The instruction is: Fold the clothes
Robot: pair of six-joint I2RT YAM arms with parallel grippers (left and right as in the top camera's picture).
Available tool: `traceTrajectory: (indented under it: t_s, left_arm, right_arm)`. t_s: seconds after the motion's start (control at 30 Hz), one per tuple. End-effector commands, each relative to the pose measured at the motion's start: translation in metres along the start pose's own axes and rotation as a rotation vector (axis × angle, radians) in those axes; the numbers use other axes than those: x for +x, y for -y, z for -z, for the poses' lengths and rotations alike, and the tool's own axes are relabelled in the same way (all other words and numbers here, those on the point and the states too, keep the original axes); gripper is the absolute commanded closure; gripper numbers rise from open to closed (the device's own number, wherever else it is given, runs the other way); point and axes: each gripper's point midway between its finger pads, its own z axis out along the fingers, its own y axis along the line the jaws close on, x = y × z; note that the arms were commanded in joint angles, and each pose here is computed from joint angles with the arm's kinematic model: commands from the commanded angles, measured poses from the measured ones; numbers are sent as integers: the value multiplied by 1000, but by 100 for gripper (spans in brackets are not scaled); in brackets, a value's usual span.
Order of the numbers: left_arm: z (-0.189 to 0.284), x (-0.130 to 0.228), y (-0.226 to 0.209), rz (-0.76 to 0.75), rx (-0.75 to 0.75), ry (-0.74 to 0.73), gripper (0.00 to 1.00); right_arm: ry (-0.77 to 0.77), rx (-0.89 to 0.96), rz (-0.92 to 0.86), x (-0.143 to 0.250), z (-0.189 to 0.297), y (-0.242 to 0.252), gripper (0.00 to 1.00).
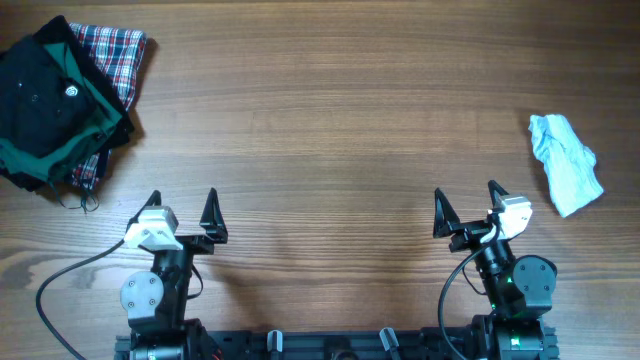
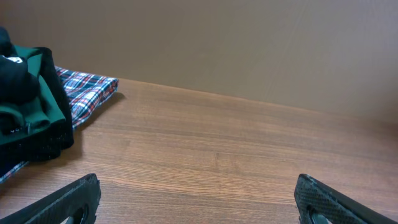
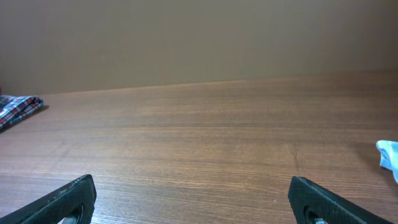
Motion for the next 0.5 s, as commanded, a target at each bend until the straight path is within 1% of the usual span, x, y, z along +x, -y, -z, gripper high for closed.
traceTrajectory:
  t_s: [0.0, 0.17, 0.47]
  left_arm:
    - [0, 1, -4, 9, -17, 5, 0]
    - [0, 1, -4, 9, -17, 5, 0]
    - [0, 1, -4, 9, -17, 5, 0]
  right_arm:
    - [18, 17, -3, -4, 1, 2, 0]
    - [17, 10, -15, -3, 1, 1, 0]
    - [18, 8, -158, -4, 1, 1, 0]
